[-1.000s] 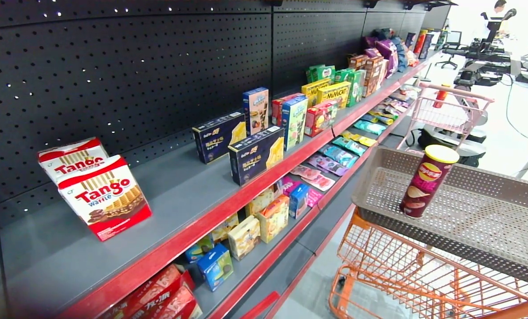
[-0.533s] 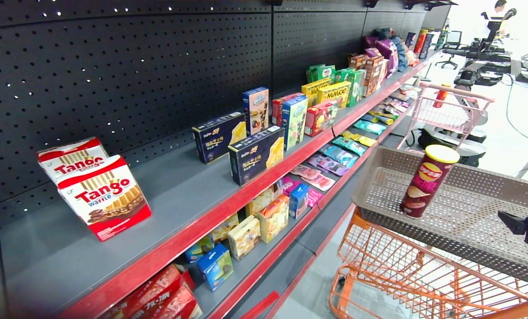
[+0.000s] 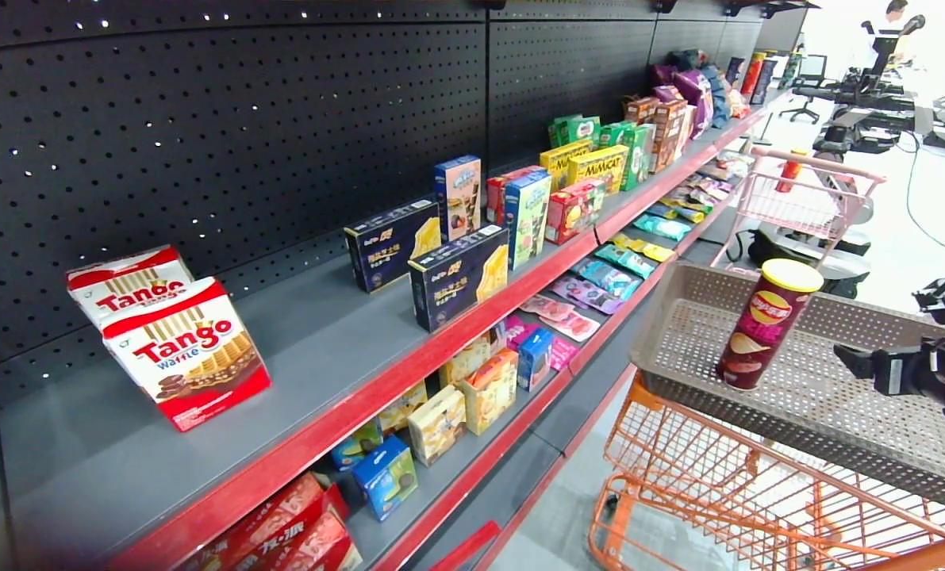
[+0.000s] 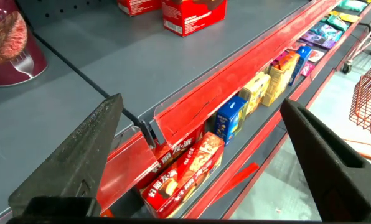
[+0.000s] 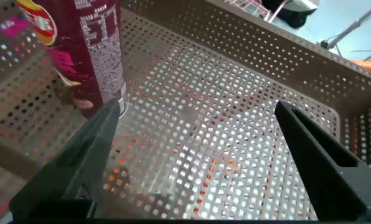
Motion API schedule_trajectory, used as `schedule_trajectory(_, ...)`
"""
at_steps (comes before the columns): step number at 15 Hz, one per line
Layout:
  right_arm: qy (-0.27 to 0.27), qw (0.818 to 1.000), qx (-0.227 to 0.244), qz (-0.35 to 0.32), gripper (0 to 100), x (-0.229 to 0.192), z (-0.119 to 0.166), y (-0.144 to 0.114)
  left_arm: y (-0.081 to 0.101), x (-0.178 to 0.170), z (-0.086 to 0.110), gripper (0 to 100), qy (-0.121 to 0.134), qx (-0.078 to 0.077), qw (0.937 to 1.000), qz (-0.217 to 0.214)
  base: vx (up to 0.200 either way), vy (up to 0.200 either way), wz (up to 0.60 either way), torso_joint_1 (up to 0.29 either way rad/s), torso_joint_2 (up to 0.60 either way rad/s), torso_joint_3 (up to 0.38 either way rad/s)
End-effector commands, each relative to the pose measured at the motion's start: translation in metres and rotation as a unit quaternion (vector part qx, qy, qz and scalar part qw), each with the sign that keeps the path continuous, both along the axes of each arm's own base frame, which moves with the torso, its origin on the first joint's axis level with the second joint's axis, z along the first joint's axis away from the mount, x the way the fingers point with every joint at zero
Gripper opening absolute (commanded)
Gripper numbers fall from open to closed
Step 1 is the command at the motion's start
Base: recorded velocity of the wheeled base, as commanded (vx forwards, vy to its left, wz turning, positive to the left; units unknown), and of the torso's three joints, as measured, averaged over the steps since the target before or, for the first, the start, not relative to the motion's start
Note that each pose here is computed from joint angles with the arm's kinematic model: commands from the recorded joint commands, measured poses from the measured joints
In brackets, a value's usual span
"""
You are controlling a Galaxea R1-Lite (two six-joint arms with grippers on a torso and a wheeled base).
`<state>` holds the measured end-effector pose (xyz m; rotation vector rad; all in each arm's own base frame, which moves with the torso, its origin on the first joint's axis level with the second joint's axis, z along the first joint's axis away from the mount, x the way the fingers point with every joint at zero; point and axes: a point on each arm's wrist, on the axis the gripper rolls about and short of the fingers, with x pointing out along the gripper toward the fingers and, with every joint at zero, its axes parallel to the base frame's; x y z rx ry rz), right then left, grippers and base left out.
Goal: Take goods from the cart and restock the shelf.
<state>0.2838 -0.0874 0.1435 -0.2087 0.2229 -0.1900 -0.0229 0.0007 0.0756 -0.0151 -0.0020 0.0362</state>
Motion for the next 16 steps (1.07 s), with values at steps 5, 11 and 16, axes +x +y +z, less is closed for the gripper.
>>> schedule_trajectory(5, 0.030, 0.997, 0.010, 0.070, 100, 0.025, -0.018, 0.003, 0.000, 0.000, 0.000, 100, 0.000, 0.000, 1.0000, 0.000, 0.000, 0.000, 0.00, 0.000, 0.00, 0.000)
schedule_trajectory(11, 0.014, 0.994, 0.011, 0.103, 100, 0.039, -0.016, 0.002, 0.000, 0.000, 0.000, 100, 0.001, 0.000, 1.0000, 0.000, 0.000, 0.000, 0.00, 0.000, 0.00, 0.000)
schedule_trajectory(16, 0.011, 0.992, 0.015, 0.125, 100, 0.056, -0.022, -0.001, 0.000, 0.000, 0.000, 100, 0.001, 0.000, 1.0000, 0.000, 0.000, 0.000, 0.00, 0.000, 0.00, 0.000)
